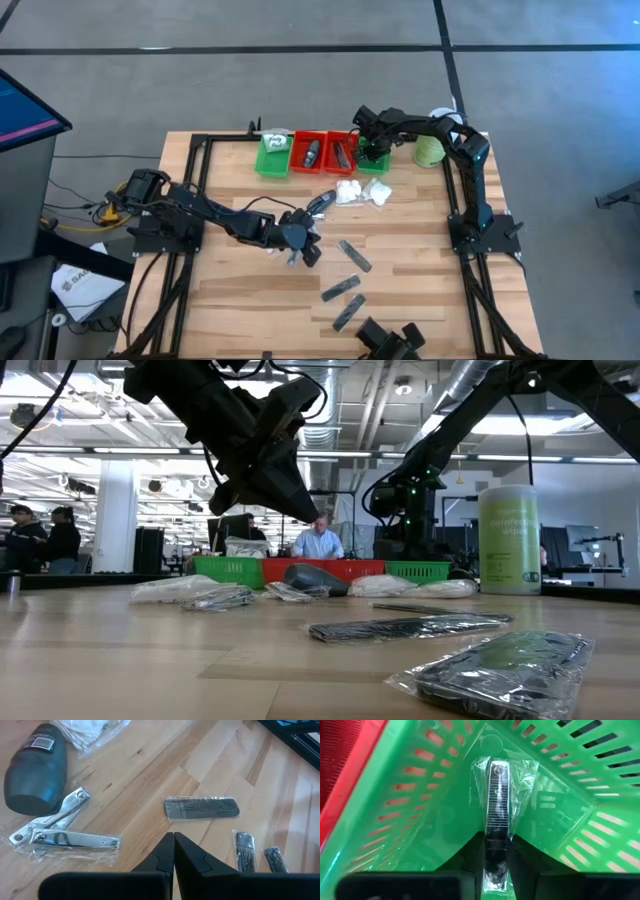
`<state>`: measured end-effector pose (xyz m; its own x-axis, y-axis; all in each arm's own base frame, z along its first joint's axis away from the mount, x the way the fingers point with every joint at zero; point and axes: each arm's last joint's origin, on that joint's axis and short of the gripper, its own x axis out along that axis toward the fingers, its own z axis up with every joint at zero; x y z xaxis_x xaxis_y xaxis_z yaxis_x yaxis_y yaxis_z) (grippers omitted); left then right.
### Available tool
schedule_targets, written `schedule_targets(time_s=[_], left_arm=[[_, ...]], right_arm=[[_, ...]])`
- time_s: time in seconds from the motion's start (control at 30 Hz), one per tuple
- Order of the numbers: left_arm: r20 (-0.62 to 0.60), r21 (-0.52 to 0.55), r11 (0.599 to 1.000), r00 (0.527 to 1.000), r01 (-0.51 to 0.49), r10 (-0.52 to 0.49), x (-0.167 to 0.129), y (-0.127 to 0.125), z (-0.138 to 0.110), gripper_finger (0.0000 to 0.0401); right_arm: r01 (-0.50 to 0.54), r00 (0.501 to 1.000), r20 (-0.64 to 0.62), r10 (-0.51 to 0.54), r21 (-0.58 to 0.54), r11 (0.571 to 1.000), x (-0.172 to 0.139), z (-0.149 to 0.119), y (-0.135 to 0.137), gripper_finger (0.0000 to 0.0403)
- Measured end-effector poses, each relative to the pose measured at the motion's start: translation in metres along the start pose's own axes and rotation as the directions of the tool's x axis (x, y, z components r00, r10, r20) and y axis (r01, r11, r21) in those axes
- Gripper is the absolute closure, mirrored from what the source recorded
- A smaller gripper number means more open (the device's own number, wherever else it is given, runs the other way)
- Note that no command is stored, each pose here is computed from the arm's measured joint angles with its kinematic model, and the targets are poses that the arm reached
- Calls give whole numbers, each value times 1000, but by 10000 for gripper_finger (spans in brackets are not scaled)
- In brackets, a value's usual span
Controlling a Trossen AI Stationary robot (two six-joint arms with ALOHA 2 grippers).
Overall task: Pick & Place Travel size toiletries
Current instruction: Put the nail cutter into the right green basket, then put the cotton pack into the left green basket
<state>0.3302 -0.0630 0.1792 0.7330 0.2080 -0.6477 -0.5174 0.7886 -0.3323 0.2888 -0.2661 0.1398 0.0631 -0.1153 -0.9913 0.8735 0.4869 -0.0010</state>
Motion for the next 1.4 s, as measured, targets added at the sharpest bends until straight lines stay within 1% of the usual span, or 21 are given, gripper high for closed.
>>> schedule_targets(time_s=[0.17, 0.37, 0.5, 0.63, 0.73, 0.83, 0.87, 0.93, 1.0, 1.07, 1.13, 1.23, 1.37, 1.4], left_arm=[[6, 0, 1000, 1000, 1, -1, 0, 0, 0, 399], [15, 1, 1000, 1000, -2, 2, 0, 0, 1, 399], [28, 11, 1000, 1000, -7, 6, 0, 0, 2, 399], [34, 12, 1000, 999, -7, 7, 1, 1, 4, 399], [39, 10, 1000, 999, -4, 4, 1, 1, 5, 399], [40, 10, 1000, 999, -3, 2, 1, 1, 5, 399], [41, 9, 1000, 999, -1, 1, 1, 1, 5, 399], [32, 20, 1000, 999, 8, -9, 1, 0, 5, 399], [13, 57, 998, 999, 35, -36, -4, 0, 7, 399], [25, 70, 995, 997, 67, -69, -13, -2, 14, 399], [29, 67, 996, 997, 67, -69, -24, 0, 20, 399], [13, 66, 997, 999, 39, -40, -43, 9, 29, 399], [-36, 80, 997, 999, -18, 21, -71, 24, 36, 399], [-53, 88, 996, 998, -34, 39, -77, 27, 36, 399]], right_arm=[[17, 1000, 17, -17, -15, 1000, -7, -1, -1, 267], [6, 995, 100, -2, -40, 999, -37, -1, -2, 198], [-10, 986, 167, 19, -56, 998, -62, -3, -4, 173], [-25, 972, 230, 39, -62, 998, -81, -4, -5, 171], [-31, 967, 252, 46, -62, 998, -87, -4, -6, 177], [-35, 967, 249, 50, -65, 997, -87, -4, -6, 185], [-63, 967, 241, 79, -73, 995, -87, -5, -5, 188], [-164, 960, 211, 184, -109, 980, -88, -6, 1, 196], [-275, 938, 173, 299, -150, 950, -95, -11, 10, 209], [-371, 899, 163, 406, -208, 905, -109, -19, 21, 228], [-433, 863, 156, 481, -262, 862, -127, -29, 31, 253], [-464, 821, 178, 543, -347, 815, -156, -48, 46, 303], [-487, 766, 206, 609, -433, 759, -193, -76, 61, 380], [-493, 753, 207, 625, -452, 744, -201, -83, 65, 391]])
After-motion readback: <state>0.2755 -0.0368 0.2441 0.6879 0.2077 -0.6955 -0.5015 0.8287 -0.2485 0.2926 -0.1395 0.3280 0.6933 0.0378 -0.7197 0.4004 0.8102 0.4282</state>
